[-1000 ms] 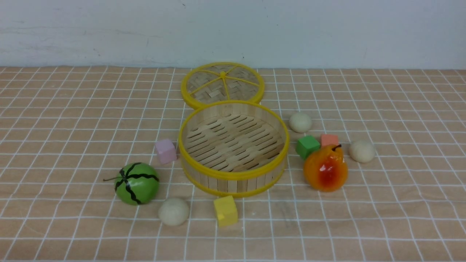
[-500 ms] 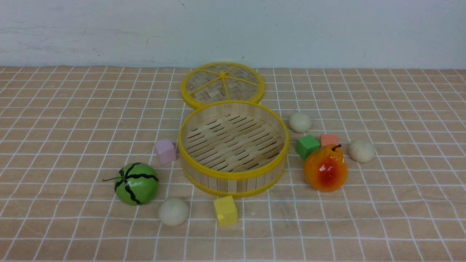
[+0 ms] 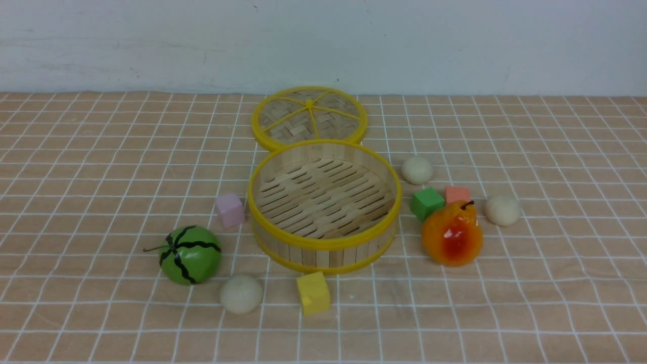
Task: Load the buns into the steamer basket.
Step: Use the left arm to grab a steamed stuffed bun, then use the left arm to put the steamed stuffed bun into the steamer, then use the right arm to grab a steamed stuffed bun
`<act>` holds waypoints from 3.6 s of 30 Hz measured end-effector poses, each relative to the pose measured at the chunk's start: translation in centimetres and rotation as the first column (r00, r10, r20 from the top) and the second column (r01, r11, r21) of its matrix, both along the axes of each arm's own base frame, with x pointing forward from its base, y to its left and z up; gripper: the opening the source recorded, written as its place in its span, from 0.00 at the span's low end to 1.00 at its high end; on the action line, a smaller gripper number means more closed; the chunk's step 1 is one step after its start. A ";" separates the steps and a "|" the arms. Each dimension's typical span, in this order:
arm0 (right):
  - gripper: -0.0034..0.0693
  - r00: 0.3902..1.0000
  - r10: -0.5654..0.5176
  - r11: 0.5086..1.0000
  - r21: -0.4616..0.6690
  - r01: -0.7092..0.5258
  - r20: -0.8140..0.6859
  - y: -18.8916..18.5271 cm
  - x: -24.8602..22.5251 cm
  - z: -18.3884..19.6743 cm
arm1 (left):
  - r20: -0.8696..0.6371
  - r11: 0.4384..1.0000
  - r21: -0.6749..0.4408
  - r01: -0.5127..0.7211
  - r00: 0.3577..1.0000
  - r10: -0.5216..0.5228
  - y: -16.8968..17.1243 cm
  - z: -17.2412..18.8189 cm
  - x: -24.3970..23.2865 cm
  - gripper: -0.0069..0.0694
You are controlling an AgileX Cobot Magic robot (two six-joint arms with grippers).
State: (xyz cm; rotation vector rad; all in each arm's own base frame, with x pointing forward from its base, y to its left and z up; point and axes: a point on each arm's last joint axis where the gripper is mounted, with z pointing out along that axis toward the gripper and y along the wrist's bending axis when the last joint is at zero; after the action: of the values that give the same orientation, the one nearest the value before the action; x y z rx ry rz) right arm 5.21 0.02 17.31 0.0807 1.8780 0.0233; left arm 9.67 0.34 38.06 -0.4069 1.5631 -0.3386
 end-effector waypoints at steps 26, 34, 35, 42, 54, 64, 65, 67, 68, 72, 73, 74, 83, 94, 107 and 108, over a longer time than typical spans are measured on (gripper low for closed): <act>0.38 1.000 0.000 1.000 0.000 0.000 0.000 0.0 0.0 0.0 | -0.832 0.840 -0.033 0.541 0.451 -0.323 -10.4 -8.9 12.5 0.40; 0.38 1.000 0.000 1.000 0.000 0.000 0.000 0.0 0.0 0.0 | -0.889 0.784 -0.061 0.617 0.323 -0.324 -12.1 -10.8 15.4 0.40; 0.38 1.000 0.000 1.000 0.000 0.000 0.000 0.0 0.0 0.0 | -0.895 0.781 -0.063 0.622 0.311 -0.321 -12.4 -11.0 16.0 0.40; 0.38 1.000 0.000 1.000 0.000 0.000 0.000 0.0 0.0 0.0 | -0.934 0.779 -0.063 0.624 0.238 -0.266 -14.3 -14.4 21.0 0.40; 0.38 1.000 0.000 1.000 0.000 0.000 0.000 0.0 0.0 0.0 | -0.949 0.783 -0.042 0.620 0.220 -0.226 -15.4 -18.7 24.4 0.40; 0.38 1.000 0.000 1.000 0.000 0.000 0.000 0.0 0.0 0.0 | -0.958 0.786 -0.056 0.616 0.189 -0.216 -15.7 -19.1 25.0 0.26; 0.38 1.000 0.000 1.000 0.000 0.000 0.000 0.0 0.0 0.0 | -0.958 0.786 -0.057 0.616 0.187 -0.216 -15.7 -18.8 25.1 0.23; 0.38 1.000 0.000 1.000 0.000 0.000 0.000 0.0 0.0 0.0 | -0.959 0.784 -0.058 0.618 0.184 -0.215 -15.8 -18.2 25.3 0.18; 0.38 1.000 0.000 1.000 0.000 0.000 0.000 0.0 0.0 0.0 | -0.959 0.783 -0.058 0.620 0.183 -0.216 -15.9 -17.8 25.5 0.16; 0.38 1.000 0.000 1.000 0.000 0.000 0.000 0.0 0.0 0.0 | -0.959 0.777 -0.062 0.627 0.177 -0.220 -16.2 -15.7 26.1 0.09; 0.38 1.000 0.000 1.000 0.000 0.000 0.000 0.0 0.0 0.0 | -0.959 0.775 -0.063 0.629 0.176 -0.221 -16.3 -15.0 26.2 0.08; 0.38 1.000 0.000 1.000 0.000 0.000 0.000 0.0 0.0 0.0 | -0.958 0.773 -0.063 0.631 0.179 -0.224 -16.3 -14.3 26.4 0.08; 0.38 1.000 0.000 1.000 0.000 0.000 0.000 0.0 0.0 0.0 | -0.888 0.766 0.009 0.642 0.358 -0.290 -17.3 -7.3 28.8 0.08; 0.38 1.000 0.000 1.000 0.000 0.000 0.000 0.0 0.0 0.0 | -0.860 0.791 0.036 0.611 0.422 -0.287 -19.1 -14.9 33.8 0.10; 0.38 1.000 0.000 1.000 0.000 0.000 0.000 0.0 0.0 0.0 | -0.884 0.811 0.033 0.585 0.396 -0.249 -18.3 -12.5 32.4 0.49; 0.38 1.000 0.000 1.000 0.000 0.000 0.000 0.0 0.0 0.0 | -0.877 0.811 0.037 0.584 0.407 -0.254 -18.1 -11.2 31.9 0.52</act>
State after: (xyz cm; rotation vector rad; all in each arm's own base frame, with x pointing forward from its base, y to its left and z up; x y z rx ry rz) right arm 5.21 0.02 17.31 0.0807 1.8780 0.0233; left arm 41.58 -17.72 26.88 0.2024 2.6888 -0.2500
